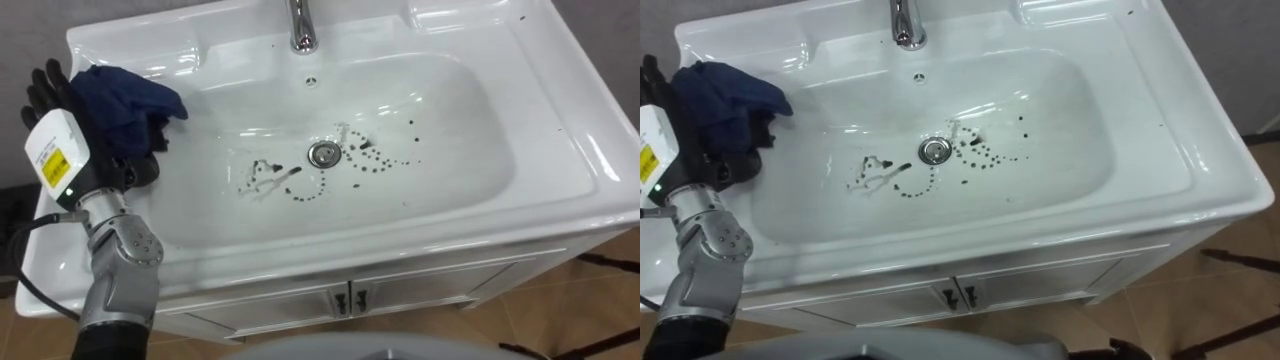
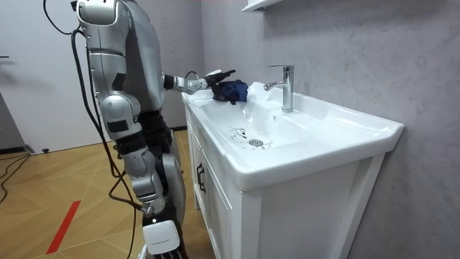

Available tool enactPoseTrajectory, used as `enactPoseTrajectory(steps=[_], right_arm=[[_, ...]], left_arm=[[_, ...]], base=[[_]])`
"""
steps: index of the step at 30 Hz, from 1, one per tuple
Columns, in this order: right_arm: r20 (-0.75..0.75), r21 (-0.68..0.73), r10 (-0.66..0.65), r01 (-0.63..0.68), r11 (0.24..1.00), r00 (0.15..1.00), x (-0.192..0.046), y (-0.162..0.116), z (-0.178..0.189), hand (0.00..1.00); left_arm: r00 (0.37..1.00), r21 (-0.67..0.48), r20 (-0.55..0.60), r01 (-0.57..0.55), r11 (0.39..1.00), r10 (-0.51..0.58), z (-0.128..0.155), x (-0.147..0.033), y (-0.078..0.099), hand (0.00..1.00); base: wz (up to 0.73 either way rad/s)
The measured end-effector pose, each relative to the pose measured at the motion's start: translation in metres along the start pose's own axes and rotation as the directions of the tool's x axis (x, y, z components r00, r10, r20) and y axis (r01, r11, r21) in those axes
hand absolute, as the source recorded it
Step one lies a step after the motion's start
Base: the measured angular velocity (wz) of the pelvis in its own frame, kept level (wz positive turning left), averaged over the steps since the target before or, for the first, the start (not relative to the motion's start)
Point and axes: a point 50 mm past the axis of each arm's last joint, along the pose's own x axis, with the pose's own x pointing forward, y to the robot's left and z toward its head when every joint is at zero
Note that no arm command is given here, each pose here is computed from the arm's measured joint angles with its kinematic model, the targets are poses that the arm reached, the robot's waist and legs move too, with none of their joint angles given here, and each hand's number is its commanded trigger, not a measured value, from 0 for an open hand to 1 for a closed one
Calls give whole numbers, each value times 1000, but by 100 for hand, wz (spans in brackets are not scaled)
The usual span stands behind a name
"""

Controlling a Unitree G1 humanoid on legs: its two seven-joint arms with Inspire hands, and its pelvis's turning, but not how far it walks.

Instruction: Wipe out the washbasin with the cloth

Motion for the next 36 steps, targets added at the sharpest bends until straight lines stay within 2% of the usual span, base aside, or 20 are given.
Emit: enactPoseTrajectory(steps=[13,22,27,36], right_arm=[[-94,-89,-14,5,996,995,-1,-2,-18,0],[-104,-198,-29,7,980,994,-2,-3,-19,0],[-114,-201,-29,5,980,993,-2,-3,-21,0],[-103,-227,-26,2,974,994,-3,-5,-23,0]], left_arm=[[999,-7,-37,20,1000,-20,-2,10,-5,0],[997,-13,-73,35,999,-36,-10,14,-3,0],[995,-23,-90,45,999,-47,-13,15,-2,0],[988,-40,-124,83,996,-87,-12,28,-3,0]], base=[[-2],[0],[0],[0]])
